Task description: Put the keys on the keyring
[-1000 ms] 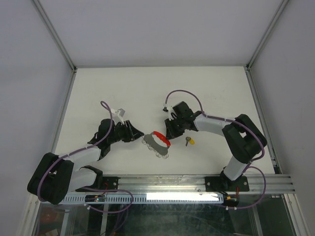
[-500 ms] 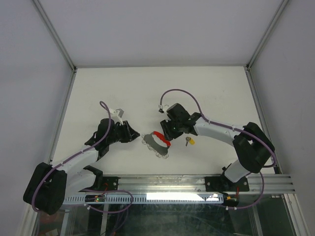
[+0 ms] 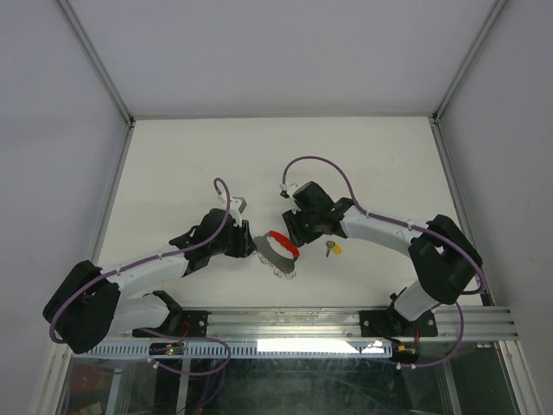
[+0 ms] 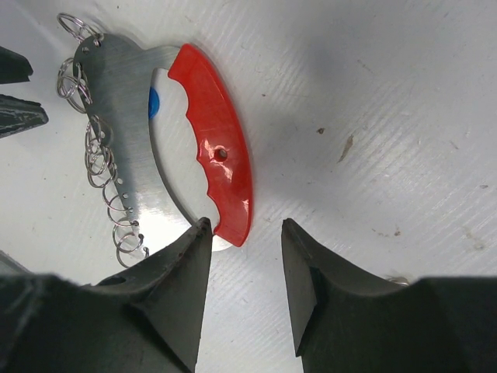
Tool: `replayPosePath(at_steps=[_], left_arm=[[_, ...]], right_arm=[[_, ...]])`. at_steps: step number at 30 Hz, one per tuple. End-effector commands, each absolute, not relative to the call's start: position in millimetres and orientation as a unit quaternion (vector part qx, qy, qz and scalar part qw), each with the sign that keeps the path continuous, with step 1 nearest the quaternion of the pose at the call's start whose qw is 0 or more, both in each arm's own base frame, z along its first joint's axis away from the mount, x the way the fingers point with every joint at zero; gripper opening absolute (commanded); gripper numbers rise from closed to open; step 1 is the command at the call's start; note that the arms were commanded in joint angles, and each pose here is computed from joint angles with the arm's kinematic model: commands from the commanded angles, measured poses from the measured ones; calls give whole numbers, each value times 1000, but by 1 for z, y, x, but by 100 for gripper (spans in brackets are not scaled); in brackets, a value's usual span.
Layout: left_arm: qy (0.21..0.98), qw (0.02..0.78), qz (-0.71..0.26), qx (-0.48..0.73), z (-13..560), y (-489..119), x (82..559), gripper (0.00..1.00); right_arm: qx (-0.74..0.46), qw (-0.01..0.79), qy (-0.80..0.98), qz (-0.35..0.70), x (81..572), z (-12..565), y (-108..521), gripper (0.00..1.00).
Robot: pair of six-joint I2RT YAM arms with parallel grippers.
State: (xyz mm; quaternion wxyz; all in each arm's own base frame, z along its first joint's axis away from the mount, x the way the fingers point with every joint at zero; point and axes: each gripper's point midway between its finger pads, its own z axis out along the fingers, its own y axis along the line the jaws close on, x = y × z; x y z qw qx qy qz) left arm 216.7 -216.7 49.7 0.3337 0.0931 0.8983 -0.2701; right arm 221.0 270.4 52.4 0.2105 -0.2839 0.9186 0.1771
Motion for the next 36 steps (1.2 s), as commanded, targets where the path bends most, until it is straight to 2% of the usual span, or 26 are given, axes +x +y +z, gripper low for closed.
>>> replayPosePath(at_steps=[1,6,17,31,33,36], left_arm=[[891,374,-226,126,63,-219,236,30],[896,374,-189,145,59,-216,238,30],[891,361,-190,198,51,-234,225,33],[896,362,-149,209,43,-233,233,31],[896,362,-147,211,42,-234,234,30],[897,358,-142,218,39,-236,233,21]], right_arm=[[-276,238,911,193,226,69,276,44],[-278,232,911,196,224,66,277,44],[-283,220,912,200,220,63,280,44],[-286,217,912,200,216,61,280,44],[-286,215,912,200,215,60,279,44],[-286,214,912,199,215,60,279,45]])
